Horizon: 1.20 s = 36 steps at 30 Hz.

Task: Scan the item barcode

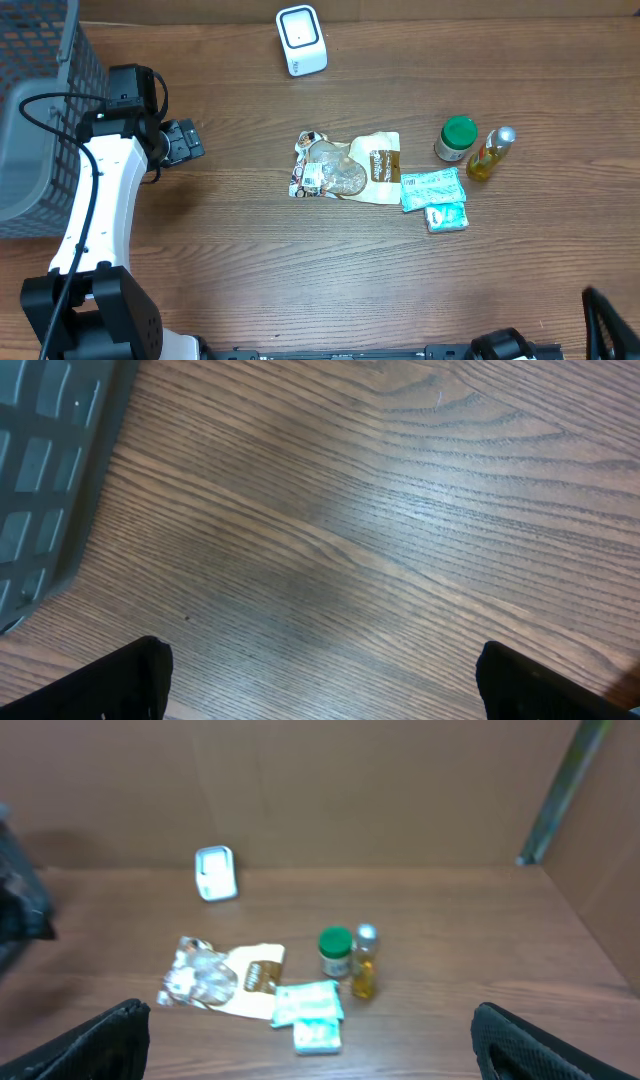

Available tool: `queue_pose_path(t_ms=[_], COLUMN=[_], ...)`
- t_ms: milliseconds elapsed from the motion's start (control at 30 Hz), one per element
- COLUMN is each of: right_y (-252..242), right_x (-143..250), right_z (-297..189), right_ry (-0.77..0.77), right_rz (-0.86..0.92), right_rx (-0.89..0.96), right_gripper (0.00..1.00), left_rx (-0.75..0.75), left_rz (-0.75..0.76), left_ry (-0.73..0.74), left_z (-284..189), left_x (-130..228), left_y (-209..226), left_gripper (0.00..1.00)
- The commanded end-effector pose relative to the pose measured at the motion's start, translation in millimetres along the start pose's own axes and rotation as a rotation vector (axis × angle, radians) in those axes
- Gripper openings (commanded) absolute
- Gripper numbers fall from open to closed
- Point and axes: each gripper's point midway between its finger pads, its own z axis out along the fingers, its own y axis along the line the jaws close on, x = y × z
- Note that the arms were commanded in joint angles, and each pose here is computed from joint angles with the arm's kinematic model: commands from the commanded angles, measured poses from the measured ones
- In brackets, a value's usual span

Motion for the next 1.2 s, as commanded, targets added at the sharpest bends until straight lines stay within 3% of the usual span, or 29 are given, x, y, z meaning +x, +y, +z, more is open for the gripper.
queue_pose_path(t_ms=[0, 267, 633, 1167], right_y=[15, 22, 25, 28], right_x=[-4, -14, 7, 70], right_z=[-14, -23, -14, 102], right_ry=[-0.06, -0.131, -0.154, -0.299], right_rz=[0.016, 0.036, 0.038, 0.063], right_rx=[-0.082, -0.086, -0.104, -0.127], right_gripper=[1.0, 1.0, 1.0, 1.0], left_rx=[-0.008, -0.008, -0.008, -0.008], left_rz=[0.005, 0.005, 0.005, 0.005], left_ry=[-0.01, -0.01, -0.01, -0.01], left_z=[-1, -1, -1, -1], left_x=[-4, -4, -4, -4], left_y=[1, 1, 1, 1], left_gripper=[1.0, 1.0, 1.0, 1.0])
